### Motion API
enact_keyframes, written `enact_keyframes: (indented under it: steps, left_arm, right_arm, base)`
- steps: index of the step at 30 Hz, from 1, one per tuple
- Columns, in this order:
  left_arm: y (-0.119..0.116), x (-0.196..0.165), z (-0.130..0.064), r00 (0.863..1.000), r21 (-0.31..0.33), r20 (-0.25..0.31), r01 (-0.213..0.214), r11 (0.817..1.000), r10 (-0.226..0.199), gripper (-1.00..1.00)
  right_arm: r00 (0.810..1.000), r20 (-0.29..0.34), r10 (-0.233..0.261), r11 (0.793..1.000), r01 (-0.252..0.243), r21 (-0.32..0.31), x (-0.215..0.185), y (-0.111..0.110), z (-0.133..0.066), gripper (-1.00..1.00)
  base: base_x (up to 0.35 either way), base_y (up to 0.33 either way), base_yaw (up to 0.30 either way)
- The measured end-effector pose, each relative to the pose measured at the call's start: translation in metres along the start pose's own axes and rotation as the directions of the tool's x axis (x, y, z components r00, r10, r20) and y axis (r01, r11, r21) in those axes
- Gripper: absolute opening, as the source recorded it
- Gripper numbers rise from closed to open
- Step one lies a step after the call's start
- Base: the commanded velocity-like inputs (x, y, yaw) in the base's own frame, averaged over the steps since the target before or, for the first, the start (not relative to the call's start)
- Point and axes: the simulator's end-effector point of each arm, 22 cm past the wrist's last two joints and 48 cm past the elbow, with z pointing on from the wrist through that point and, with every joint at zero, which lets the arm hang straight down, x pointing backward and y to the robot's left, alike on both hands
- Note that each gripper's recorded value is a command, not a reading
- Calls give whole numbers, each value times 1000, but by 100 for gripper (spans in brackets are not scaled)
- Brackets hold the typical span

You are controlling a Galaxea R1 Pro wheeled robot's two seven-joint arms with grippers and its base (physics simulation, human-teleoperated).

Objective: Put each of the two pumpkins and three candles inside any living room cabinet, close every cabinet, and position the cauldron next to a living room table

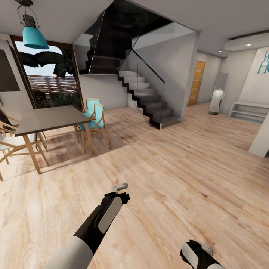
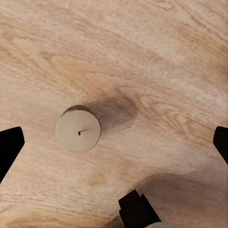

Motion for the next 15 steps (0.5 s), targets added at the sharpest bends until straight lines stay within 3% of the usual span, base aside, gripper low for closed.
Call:
enact_keyframes:
  steps: [2,9,15]
  left_arm:
    - [1,3,3,1000,-2,0,0,1000,0,100]
    - [4,13,12,1000,-6,1,-1,1000,1,100]
    - [6,23,20,1000,-7,-1,0,1000,0,100]
  right_arm:
    - [1000,0,0,1000,0,-6,2,1,4,100]
    - [1000,-11,-8,986,6,-166,13,34,16,100]
    - [1000,-12,-9,982,7,-189,19,40,27,100]
  base:
    - [0,0,0]
    - [0,0,0]
    - [0,0,0]
